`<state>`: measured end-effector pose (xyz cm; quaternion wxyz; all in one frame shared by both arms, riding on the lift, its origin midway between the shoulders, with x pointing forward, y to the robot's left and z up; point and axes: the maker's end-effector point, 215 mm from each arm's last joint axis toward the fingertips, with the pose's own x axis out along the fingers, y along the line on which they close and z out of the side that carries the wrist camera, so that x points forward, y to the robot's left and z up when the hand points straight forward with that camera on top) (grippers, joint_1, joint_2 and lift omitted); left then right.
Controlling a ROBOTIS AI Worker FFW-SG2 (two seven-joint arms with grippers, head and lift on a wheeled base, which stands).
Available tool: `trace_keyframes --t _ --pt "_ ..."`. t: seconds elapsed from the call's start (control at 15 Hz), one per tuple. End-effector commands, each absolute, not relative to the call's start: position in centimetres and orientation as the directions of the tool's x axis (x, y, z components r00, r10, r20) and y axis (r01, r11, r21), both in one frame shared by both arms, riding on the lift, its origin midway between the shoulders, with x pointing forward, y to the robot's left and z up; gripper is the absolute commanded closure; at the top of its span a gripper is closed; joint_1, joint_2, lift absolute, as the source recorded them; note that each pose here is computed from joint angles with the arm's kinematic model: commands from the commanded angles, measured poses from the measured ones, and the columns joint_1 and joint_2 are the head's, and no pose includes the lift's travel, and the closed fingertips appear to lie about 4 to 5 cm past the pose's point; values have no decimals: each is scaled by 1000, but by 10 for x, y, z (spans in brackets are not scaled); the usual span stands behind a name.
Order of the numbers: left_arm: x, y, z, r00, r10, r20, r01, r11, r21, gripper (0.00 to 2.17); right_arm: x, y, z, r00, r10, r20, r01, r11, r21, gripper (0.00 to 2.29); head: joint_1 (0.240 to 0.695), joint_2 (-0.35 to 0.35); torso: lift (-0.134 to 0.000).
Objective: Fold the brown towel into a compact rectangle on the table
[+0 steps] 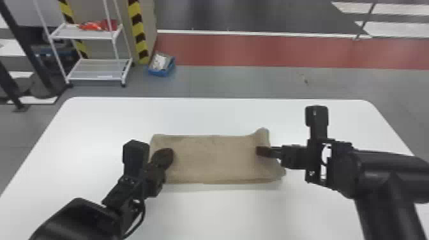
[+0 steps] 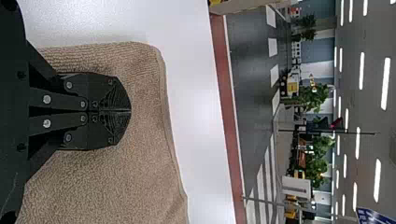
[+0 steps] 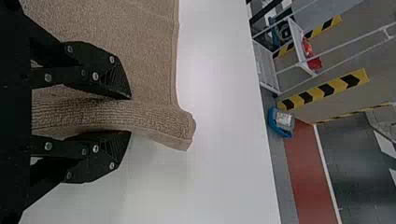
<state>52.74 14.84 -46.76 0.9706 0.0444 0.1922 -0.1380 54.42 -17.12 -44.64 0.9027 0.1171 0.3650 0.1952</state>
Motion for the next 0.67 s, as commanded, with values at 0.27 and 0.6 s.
trace_keyframes --t 0.27,0.6 --pt "529 149 -470 884 -248 -397 285 958 36 1737 531 -151 -391 694 528 -490 -333 838 432 1025 695 -14 -124" --pt "515 128 -485 845 -302 -441 330 944 -14 1737 526 -132 -363 691 597 -407 -376 778 504 1025 695 3 -124"
